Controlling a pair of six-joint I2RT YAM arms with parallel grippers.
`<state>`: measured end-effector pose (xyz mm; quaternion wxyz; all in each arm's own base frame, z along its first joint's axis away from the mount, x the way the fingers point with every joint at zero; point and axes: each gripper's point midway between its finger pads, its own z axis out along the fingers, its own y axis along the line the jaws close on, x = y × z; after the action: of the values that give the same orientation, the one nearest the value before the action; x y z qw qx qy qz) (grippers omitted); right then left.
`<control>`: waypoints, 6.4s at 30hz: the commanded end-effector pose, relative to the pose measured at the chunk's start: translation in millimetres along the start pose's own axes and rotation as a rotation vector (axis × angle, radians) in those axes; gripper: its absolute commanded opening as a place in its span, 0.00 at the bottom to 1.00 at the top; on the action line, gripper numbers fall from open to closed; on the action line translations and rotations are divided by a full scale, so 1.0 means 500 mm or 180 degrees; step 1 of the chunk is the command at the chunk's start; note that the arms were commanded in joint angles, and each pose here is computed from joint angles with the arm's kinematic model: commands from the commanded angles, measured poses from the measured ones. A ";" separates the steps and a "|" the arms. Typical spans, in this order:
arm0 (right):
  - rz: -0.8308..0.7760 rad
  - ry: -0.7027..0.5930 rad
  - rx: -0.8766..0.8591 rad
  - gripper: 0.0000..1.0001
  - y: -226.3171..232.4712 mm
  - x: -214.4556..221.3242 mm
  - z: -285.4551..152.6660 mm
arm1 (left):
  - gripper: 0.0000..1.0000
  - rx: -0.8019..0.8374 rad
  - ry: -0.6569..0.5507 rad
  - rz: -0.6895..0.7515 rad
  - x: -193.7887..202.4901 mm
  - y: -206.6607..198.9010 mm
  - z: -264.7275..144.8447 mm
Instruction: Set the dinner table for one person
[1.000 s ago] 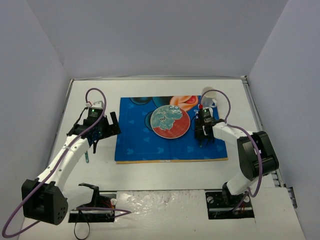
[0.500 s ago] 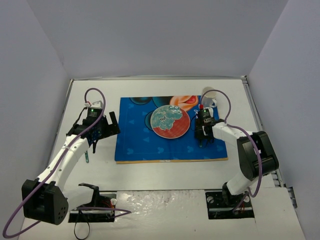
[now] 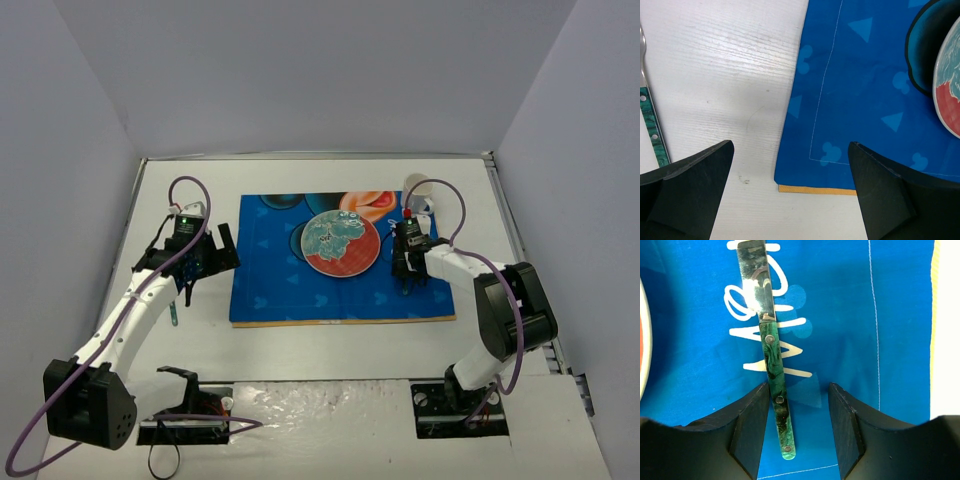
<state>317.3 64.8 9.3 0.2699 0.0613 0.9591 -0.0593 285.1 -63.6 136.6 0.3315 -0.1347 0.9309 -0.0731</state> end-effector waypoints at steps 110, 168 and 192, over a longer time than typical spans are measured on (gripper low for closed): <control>0.0087 -0.1674 -0.1541 0.90 0.026 -0.262 -0.392 | 0.05 0.0009 0.1202 0.0587 0.085 -0.228 0.230; 0.1000 -0.3154 0.0524 1.00 -0.327 -0.192 -0.643 | 0.97 -0.0086 -0.1839 0.0318 -0.117 0.069 -0.296; 0.0868 -0.3137 0.0467 1.00 -0.311 -0.187 -0.621 | 0.97 -0.0109 -0.1628 0.0296 -0.088 0.070 -0.237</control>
<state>211.5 -49.8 308.7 0.6608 0.1596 0.7241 -0.1165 221.0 -9.7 225.1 0.5290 -0.1008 0.8426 0.0036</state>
